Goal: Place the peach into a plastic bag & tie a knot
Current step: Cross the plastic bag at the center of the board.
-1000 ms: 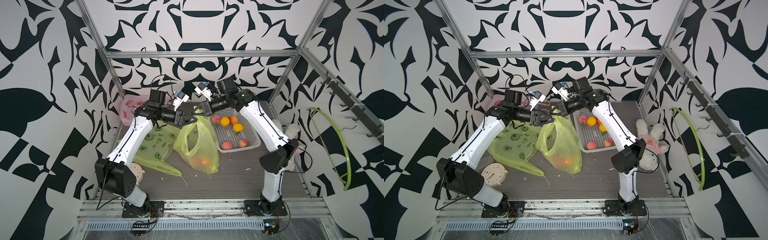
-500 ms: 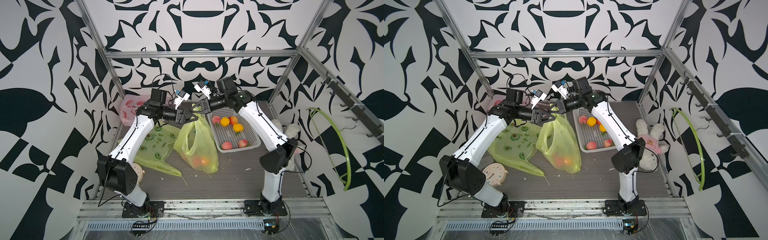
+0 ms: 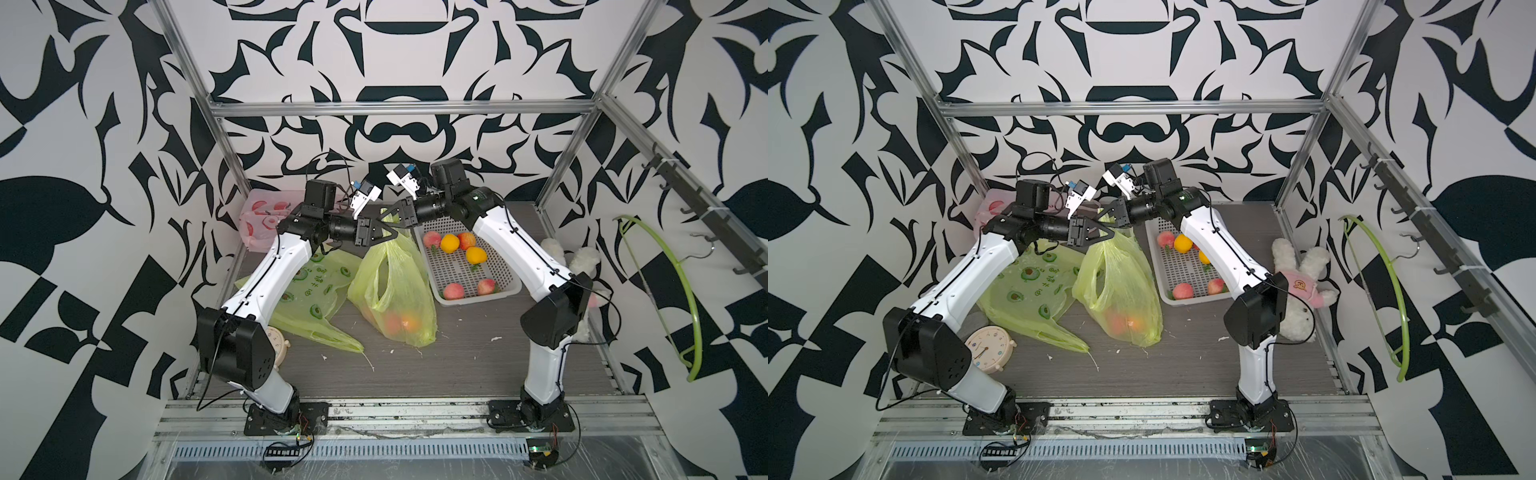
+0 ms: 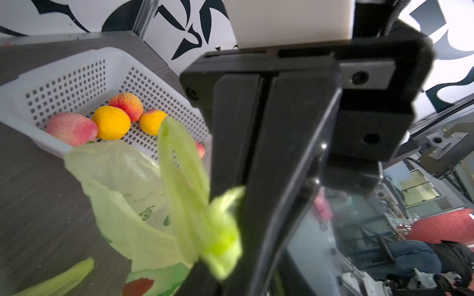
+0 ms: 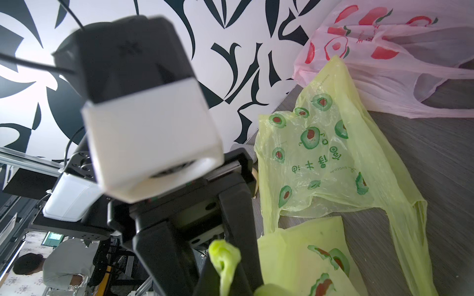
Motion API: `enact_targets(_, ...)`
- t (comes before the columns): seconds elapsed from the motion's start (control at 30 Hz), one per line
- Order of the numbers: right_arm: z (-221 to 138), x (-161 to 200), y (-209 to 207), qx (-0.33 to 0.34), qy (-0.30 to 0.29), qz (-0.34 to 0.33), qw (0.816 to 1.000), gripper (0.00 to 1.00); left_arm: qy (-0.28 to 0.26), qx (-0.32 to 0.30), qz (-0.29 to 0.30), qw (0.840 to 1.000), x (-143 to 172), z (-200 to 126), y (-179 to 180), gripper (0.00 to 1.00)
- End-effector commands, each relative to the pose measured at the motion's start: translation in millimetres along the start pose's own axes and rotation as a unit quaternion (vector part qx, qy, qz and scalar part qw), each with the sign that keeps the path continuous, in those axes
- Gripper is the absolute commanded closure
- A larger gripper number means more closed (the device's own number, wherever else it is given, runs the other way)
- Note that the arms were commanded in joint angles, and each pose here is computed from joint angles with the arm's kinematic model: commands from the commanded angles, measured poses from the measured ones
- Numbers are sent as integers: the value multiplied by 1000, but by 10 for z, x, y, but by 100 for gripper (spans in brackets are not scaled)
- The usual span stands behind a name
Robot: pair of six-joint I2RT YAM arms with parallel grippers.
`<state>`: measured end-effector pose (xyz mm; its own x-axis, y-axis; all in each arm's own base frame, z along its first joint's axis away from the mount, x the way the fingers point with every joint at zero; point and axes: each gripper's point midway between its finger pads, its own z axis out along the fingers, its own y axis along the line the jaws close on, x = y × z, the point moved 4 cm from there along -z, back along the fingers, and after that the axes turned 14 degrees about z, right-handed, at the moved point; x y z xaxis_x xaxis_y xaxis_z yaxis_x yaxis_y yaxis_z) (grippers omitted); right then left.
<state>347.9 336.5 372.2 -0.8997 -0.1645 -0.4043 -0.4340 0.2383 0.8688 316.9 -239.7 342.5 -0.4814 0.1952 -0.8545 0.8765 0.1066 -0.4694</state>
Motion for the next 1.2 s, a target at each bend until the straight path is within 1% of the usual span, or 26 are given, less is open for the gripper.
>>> enact_targets(0.0,-134,22,298,-21,-15,-31,999,100,-20,-10,32,999,-104,-18,-64,76)
enact_targets(0.07,-138,45,285,-19,-14,-30,999,100,-22,-16,35,999,-119,-20,-54,81)
enact_targets(0.2,-162,79,289,-16,-15,-28,999,100,-26,-21,38,999,-143,-27,-41,87)
enact_targets(0.27,-182,94,311,-14,-17,-27,999,100,-27,-24,41,999,-145,-25,-42,95)
enact_targets(0.33,-214,106,332,-9,-21,-25,999,99,-28,-26,43,998,-140,-28,-43,100)
enact_targets(0.5,-369,97,452,17,-61,-26,998,62,-25,-18,46,998,-92,-27,-66,100)
enact_targets(0.57,-493,77,517,32,-94,-31,995,51,-24,-14,48,998,-80,-29,-83,100)
enact_targets(0.63,-643,38,536,49,-131,-27,990,44,-23,-11,48,999,-76,-28,-88,100)
enact_targets(0.7,-779,14,503,63,-162,-12,985,41,-23,-7,51,998,-84,-29,-103,100)
enact_targets(0.8,-959,-29,315,87,-199,35,976,36,-22,-4,51,998,-83,-30,-112,100)
enact_targets(0.87,-979,-21,192,95,-201,60,973,34,-22,-2,51,998,-84,-33,-124,100)
enact_targets(1.0,-885,-11,41,92,-187,89,974,29,-20,-2,53,998,-87,-37,-135,100)
enact_targets(1.07,-835,-49,31,63,-188,98,975,28,-19,-1,51,998,-85,-36,-134,100)
enact_targets(1.17,-800,-107,-23,56,-195,105,974,27,-19,0,52,998,-93,-41,-149,100)
